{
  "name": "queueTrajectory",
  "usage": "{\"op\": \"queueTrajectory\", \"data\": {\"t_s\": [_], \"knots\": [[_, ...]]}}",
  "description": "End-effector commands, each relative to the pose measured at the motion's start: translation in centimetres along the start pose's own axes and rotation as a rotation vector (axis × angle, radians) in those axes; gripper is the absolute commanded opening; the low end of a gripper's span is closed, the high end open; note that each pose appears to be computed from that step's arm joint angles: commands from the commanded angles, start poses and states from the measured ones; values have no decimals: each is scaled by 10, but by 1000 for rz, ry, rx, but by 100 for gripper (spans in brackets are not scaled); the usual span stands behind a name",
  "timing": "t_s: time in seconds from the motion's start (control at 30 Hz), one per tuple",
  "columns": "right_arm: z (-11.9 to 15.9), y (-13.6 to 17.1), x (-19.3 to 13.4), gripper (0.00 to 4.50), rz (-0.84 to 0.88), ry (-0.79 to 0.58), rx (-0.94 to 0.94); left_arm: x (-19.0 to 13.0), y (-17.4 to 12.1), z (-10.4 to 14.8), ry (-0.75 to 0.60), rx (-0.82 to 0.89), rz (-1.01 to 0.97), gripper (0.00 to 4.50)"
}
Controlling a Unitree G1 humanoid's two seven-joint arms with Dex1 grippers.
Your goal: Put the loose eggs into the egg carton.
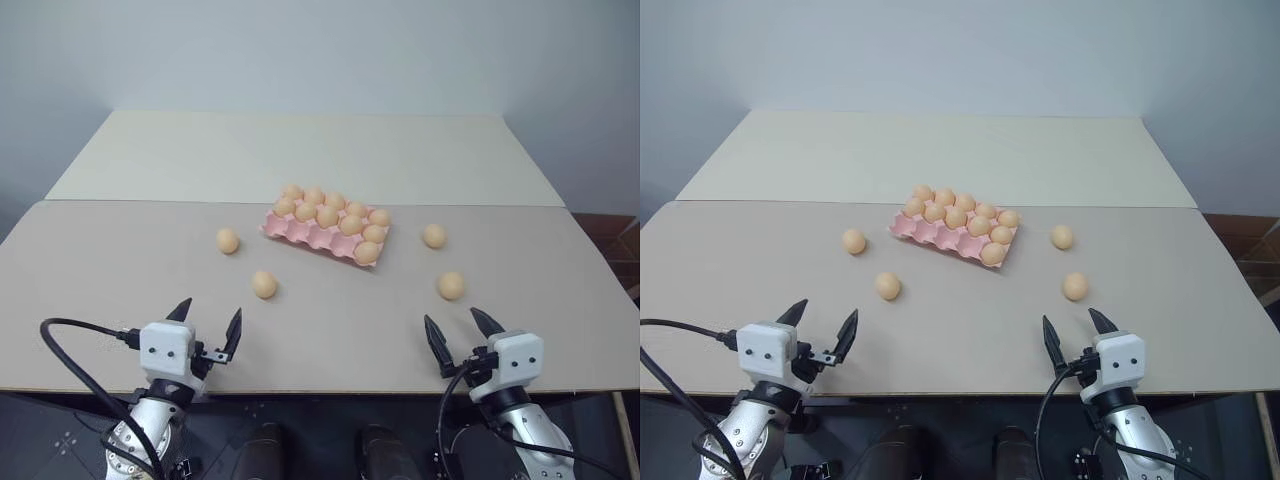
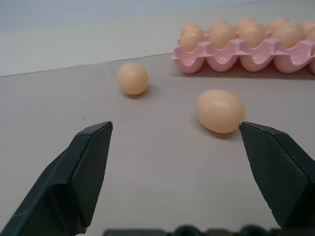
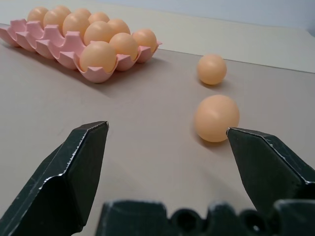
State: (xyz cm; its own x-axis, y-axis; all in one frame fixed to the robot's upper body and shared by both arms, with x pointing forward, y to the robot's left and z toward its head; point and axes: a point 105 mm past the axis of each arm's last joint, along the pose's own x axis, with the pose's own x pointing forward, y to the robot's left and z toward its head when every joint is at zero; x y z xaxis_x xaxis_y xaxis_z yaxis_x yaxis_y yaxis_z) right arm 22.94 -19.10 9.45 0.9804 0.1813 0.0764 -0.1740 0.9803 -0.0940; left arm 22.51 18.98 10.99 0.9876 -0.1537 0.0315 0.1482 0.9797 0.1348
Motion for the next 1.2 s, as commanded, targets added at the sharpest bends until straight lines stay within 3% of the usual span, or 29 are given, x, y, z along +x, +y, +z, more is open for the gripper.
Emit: {"op": "queueTrajectory", "data": {"t_s": [0.03, 0.67, 0.93, 1.2], "knots": [[9, 1, -1, 450, 8, -44, -13, -3, -6, 12, -31, 31, -41, 446], [12, 0, -6, 450, 28, -18, -15, 3, -23, 16, -41, 70, -181, 446], [31, -2, 10, 450, -76, 28, 120, 17, -40, 38, -67, 92, -459, 446], [38, -14, 42, 450, -195, 185, -25, 26, -55, 54, -62, 197, -739, 446]]}}
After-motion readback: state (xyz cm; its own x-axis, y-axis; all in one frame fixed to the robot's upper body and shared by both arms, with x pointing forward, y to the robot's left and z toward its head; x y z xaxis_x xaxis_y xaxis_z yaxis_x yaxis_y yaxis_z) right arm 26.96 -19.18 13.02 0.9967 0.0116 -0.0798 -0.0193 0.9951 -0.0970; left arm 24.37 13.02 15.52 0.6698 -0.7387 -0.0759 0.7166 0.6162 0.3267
